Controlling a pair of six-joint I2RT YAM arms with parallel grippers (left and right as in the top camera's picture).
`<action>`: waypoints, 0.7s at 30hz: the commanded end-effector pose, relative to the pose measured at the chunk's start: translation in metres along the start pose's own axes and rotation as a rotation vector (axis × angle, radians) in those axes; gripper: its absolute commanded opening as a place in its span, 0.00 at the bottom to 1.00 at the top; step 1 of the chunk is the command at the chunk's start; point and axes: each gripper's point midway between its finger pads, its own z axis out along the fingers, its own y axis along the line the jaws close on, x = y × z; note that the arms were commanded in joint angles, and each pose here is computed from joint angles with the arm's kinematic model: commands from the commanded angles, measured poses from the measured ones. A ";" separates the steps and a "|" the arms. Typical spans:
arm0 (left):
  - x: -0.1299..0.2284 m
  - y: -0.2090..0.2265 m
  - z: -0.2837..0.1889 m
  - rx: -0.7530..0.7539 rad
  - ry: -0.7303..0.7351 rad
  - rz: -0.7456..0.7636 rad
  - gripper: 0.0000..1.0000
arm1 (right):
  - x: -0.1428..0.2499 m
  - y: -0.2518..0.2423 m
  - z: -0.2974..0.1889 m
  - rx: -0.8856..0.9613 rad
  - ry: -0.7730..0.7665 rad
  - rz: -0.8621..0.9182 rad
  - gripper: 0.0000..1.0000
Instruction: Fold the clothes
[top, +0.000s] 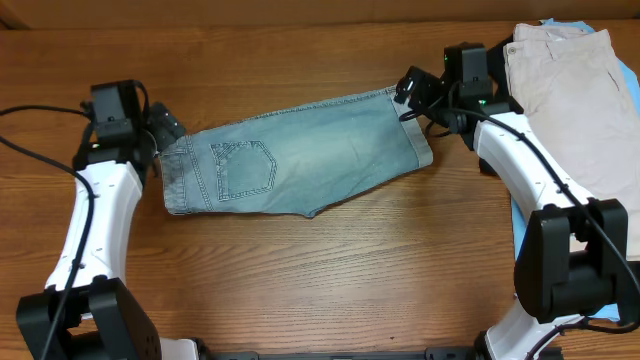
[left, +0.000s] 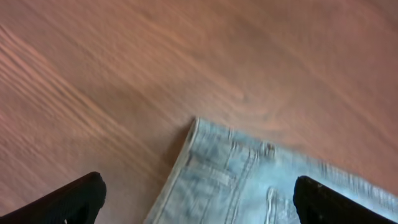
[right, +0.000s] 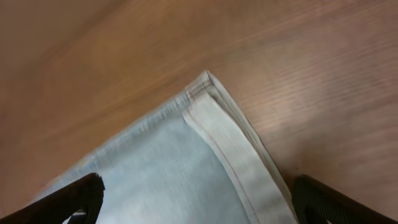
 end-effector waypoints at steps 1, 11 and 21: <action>-0.013 -0.018 -0.016 0.147 0.054 0.029 1.00 | -0.013 0.008 -0.013 -0.013 -0.007 -0.095 1.00; 0.055 0.010 0.013 0.075 0.355 0.222 1.00 | 0.036 -0.020 -0.019 0.075 0.207 -0.313 1.00; 0.093 0.023 0.073 0.075 0.504 0.338 1.00 | 0.047 -0.027 -0.022 0.096 0.259 -0.310 1.00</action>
